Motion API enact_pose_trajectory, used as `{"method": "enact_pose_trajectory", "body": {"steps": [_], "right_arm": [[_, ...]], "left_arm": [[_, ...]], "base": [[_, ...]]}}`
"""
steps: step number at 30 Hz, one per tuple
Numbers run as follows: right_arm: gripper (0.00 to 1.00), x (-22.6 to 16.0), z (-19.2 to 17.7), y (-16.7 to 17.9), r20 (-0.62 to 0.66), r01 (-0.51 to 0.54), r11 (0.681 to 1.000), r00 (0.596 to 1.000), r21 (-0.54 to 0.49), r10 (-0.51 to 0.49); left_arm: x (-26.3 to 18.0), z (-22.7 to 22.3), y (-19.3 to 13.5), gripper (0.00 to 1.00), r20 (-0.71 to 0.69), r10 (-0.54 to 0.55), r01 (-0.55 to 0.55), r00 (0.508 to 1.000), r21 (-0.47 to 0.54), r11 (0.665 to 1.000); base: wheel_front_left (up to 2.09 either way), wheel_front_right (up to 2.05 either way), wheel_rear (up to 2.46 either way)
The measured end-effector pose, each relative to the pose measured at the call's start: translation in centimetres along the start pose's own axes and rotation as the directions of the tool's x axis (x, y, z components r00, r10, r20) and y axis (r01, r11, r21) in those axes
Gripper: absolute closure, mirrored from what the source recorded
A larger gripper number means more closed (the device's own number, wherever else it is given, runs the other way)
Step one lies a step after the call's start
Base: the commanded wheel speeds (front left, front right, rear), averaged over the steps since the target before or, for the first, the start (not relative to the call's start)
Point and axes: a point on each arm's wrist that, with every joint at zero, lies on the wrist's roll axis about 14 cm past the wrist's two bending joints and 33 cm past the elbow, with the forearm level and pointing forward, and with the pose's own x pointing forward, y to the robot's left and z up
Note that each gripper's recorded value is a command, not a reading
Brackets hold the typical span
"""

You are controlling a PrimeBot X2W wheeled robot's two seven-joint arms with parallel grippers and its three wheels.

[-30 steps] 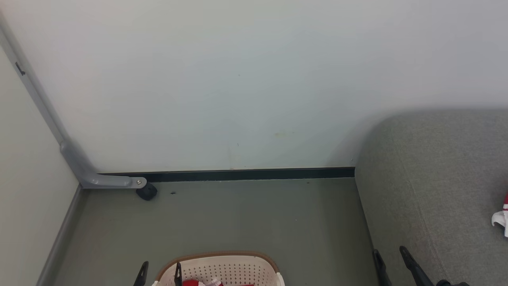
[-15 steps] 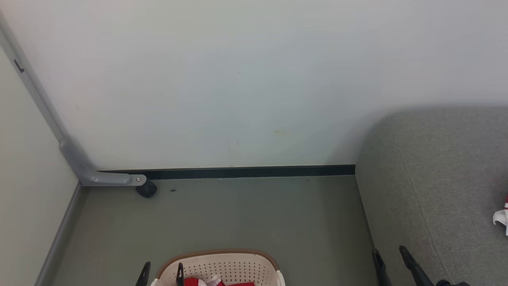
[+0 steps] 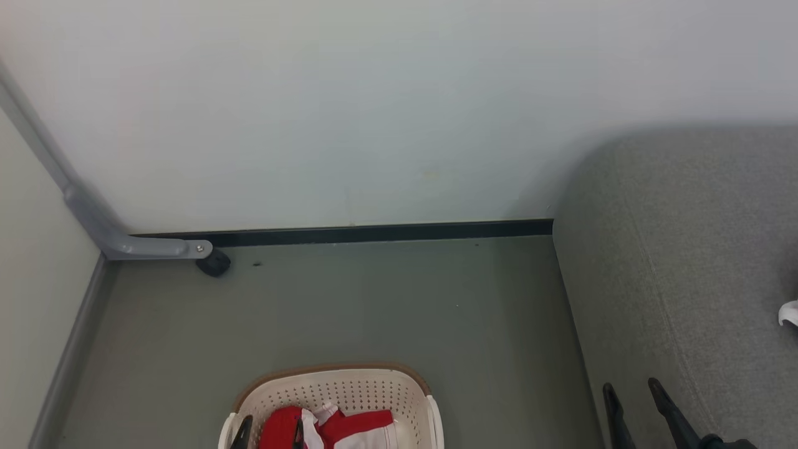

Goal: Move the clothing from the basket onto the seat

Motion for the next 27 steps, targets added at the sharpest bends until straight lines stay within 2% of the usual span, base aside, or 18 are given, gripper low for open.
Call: {"method": "enact_pose_trajectory", "body": {"steps": [14,27], "right_arm": [[0.00,0.5,-4.4,-2.1,-0.143,0.062,0.998,0.988,-0.030,-0.065],[0.00,0.4,-8.7,-3.5,-0.275,0.124,0.992,0.953,-0.036,-0.129]], "left_arm": [[3.4,-6.8,-1.4,0.00,-0.209,-0.112,0.124,0.972,0.044,0.991],[9.0,-14.0,-0.5,0.00,-0.385,-0.188,0.262,0.904,0.151,0.953]], "base": [[0.00,0.00,0.00],[0.00,0.00,0.00]]}}
